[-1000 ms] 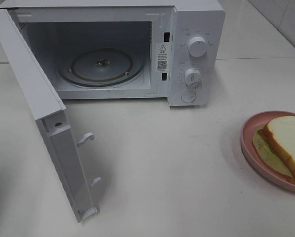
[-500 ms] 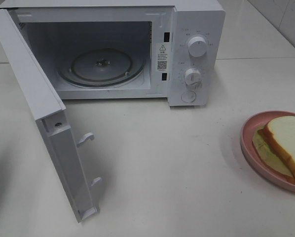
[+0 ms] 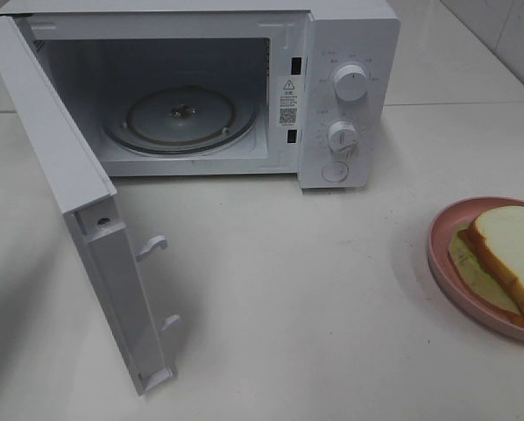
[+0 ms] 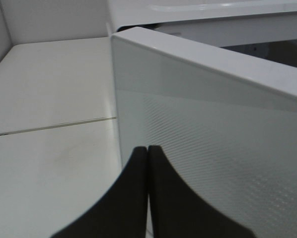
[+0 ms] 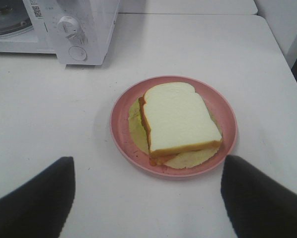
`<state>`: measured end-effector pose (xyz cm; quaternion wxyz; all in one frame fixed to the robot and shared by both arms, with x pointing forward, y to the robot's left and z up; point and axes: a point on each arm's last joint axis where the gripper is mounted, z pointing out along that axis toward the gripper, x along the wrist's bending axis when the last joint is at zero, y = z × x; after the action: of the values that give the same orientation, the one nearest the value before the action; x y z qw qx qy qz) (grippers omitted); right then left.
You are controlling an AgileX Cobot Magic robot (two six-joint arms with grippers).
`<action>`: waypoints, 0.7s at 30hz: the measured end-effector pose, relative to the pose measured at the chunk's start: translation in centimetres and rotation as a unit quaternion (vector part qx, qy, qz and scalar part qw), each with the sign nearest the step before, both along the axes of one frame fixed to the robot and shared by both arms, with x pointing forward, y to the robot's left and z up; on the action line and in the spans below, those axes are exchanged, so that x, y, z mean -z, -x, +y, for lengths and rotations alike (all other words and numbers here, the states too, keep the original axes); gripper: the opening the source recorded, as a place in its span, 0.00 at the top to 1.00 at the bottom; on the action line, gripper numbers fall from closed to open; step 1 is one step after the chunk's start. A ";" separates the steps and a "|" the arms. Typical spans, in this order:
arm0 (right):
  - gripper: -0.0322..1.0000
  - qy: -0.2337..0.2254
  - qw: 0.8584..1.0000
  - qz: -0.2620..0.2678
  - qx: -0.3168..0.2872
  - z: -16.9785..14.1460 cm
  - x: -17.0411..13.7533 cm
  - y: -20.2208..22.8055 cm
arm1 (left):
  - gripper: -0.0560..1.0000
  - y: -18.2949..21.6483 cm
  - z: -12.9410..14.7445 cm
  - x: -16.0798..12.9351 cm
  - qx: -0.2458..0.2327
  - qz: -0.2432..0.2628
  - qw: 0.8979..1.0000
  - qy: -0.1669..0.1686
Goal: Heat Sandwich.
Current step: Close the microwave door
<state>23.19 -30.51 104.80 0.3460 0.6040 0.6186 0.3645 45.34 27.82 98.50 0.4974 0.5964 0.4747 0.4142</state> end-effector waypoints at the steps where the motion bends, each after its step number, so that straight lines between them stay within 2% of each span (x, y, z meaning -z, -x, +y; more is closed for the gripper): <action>1: 0.23 0.000 1.000 0.000 0.000 0.0 0.0 0.0 | 0.95 0.0 0.0 0.0 0.000 0.000 1.000 0.000; 2: 0.23 0.000 1.000 0.000 0.000 0.0 0.0 0.0 | 0.95 -0.3 -0.4 0.4 0.021 -0.008 1.000 0.001; 5: 0.23 0.000 1.000 0.000 0.000 0.0 0.0 0.0 | 0.95 -1.0 -0.9 1.2 0.046 -0.008 0.999 0.019; 10: 0.23 0.000 1.000 0.000 0.000 0.0 0.0 0.0 | 0.95 -1.6 -1.4 1.7 0.058 0.000 0.998 0.028; 13: 0.23 0.000 1.000 0.000 0.000 0.0 0.0 0.0 | 0.95 -2.2 -3.0 2.2 0.091 0.007 0.996 0.022; 21: 0.23 0.000 1.000 0.000 0.000 0.0 0.0 0.0 | 0.95 -3.4 -5.7 3.3 0.112 0.026 0.993 0.032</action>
<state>23.19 -30.51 104.80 0.3460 0.6040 0.6186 0.3645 48.73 22.15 95.18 0.5470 0.6404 0.4307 0.3243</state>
